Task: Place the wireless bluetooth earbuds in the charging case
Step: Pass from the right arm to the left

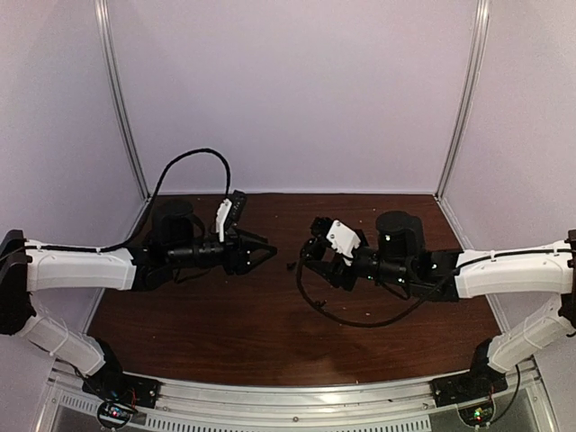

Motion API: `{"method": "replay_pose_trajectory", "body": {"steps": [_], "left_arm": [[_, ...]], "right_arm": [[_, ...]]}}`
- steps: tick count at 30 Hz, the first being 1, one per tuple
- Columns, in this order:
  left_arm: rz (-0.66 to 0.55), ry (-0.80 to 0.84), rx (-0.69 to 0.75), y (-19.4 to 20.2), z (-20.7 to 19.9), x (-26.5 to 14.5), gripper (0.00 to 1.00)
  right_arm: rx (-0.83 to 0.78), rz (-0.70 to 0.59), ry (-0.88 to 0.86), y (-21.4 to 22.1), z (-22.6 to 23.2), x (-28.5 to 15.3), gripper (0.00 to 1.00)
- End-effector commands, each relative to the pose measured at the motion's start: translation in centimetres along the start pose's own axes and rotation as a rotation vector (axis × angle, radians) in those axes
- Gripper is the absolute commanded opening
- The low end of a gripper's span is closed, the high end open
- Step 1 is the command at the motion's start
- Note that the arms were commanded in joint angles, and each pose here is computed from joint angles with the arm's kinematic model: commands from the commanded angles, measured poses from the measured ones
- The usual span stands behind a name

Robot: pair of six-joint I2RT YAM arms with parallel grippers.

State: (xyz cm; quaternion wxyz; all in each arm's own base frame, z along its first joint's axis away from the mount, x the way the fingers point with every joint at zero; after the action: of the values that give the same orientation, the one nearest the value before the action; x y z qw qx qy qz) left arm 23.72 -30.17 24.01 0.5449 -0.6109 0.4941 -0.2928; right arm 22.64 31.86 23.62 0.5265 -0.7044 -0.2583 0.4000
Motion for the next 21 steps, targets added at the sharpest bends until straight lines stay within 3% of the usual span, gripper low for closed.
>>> {"method": "replay_pose_trajectory", "body": {"steps": [1,15,21], "left_arm": [[-0.1,0.19,0.016,-2.7,-2.9,0.3,0.6],[-0.051,0.271,-0.03,-1.9,-5.2,3.6,0.59],[-0.016,0.318,-0.037,-1.0,-6.2,4.7,0.55]], "right_arm": [[-0.071,-0.029,0.069,-1.0,0.7,-1.0,0.44],[-0.171,-0.03,0.13,-1.9,3.7,-1.7,0.43],[-0.179,-0.028,0.132,-1.8,4.1,-1.5,0.43]]}}
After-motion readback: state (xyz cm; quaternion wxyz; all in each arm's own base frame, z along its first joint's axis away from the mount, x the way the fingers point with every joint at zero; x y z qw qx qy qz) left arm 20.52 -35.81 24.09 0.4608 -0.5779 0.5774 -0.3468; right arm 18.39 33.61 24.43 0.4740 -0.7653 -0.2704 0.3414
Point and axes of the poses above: each gripper's point midway between its finger pads, its own x axis out along the fingers, its own z axis along the line the jaws close on, y = z × x, the point moved 5 cm from there along -x, back along the fingers, and after that the axes turned 9 degrees about x, right-handed, at the moved point
